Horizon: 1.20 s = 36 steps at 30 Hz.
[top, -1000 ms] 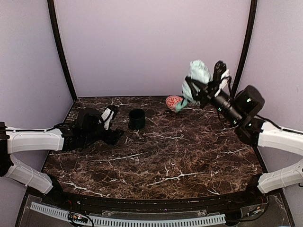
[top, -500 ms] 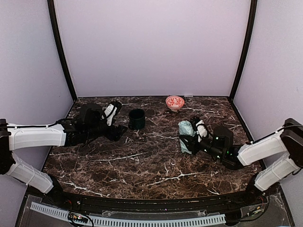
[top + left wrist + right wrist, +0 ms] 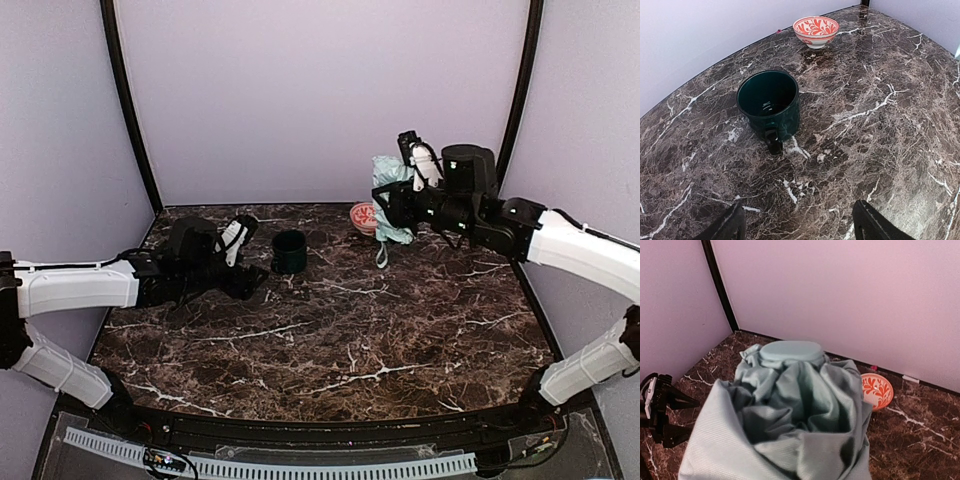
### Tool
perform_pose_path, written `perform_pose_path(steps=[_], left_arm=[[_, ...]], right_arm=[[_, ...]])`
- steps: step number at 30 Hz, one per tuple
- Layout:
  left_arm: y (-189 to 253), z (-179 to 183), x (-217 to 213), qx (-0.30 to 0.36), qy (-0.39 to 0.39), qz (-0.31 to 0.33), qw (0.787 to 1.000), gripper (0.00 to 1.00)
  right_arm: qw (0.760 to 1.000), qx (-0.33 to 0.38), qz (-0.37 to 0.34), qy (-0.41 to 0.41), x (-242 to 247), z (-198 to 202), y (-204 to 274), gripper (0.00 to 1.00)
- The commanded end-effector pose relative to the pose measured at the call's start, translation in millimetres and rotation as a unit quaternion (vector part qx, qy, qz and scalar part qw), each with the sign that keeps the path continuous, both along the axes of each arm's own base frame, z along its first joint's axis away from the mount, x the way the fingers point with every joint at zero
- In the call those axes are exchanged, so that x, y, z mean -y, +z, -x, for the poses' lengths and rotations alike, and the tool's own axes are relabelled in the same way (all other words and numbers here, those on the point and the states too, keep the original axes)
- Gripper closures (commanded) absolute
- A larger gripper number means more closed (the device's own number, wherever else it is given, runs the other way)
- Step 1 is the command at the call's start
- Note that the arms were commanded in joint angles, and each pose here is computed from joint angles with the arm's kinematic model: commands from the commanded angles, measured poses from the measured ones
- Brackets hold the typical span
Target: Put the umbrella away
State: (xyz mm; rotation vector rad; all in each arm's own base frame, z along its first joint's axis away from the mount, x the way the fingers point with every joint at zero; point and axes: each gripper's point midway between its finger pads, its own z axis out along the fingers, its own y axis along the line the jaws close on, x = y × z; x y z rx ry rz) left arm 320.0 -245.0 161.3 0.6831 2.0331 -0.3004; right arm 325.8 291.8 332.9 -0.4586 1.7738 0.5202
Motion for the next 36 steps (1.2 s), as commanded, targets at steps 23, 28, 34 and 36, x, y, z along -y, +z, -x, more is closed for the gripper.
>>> perform_pose_path(steps=[23,28,34,36], left_arm=[[103,121,80,0.125,-0.326,0.237,0.907,0.24],[142,139,103,0.131,-0.379,0.294,0.868,0.15],[174,137,114,0.152,-0.377,0.33,0.852,0.06],[174,133,119,0.153,-0.371,0.326,0.856,0.06]], right_arm=[[0.811,0.077,-0.188,0.549,-87,162,55,0.56],[0.748,0.145,-0.232,0.605,-86,181,93,0.57],[0.728,0.164,-0.238,0.622,-95,183,99,0.58],[0.734,0.167,-0.24,0.613,-98,179,99,0.58]])
